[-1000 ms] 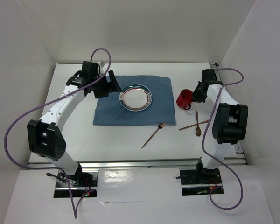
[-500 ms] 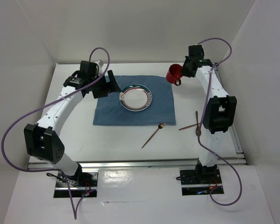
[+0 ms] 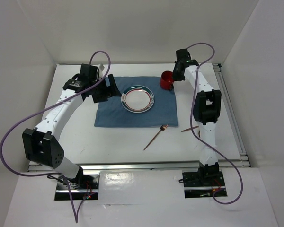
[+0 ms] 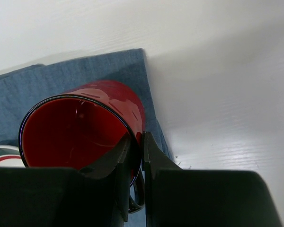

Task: Set the dinner table for one person

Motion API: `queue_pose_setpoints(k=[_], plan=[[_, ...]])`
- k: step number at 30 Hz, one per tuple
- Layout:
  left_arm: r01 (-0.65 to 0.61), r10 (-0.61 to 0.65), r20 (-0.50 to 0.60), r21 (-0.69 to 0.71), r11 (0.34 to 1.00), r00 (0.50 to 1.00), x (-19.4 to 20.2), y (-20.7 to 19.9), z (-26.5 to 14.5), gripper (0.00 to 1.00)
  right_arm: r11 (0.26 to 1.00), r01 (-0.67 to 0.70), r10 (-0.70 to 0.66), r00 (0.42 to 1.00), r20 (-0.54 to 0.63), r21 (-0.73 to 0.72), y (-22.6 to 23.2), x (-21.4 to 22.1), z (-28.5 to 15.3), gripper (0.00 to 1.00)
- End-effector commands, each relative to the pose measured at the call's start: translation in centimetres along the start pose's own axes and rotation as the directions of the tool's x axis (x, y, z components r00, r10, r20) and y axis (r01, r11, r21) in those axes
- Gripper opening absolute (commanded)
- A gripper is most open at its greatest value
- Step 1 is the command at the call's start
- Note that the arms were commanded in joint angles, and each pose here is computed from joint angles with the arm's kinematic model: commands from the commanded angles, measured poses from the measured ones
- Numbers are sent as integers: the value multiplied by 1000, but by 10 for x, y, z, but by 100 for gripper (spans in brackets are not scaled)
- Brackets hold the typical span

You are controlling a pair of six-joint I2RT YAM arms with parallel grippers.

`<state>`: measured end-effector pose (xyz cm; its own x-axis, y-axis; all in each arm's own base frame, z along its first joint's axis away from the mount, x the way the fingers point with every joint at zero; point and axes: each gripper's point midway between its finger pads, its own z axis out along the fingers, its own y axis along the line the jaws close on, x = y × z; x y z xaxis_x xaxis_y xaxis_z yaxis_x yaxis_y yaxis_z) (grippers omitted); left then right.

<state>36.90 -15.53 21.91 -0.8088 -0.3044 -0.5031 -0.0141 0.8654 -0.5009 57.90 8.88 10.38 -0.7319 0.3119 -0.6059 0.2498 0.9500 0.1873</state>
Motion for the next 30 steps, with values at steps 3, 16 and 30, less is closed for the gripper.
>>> queue_pose_setpoints(k=[3, 16, 30], plan=[[-37, 37, 18, -6, 999, 999, 1, 1, -8, 100, 998, 8, -3, 997, 82, -55, 31, -22, -10, 0], [-56, 56, -6, -22, 998, 998, 11, 5, -8, 100, 991, 20, -1, 989, 148, -130, 55, -42, -40, 78], [-384, 394, -236, 90, 919, 888, 128, -47, 23, 77, 996, -63, 79, 959, 271, -67, -26, -51, -167, 99]])
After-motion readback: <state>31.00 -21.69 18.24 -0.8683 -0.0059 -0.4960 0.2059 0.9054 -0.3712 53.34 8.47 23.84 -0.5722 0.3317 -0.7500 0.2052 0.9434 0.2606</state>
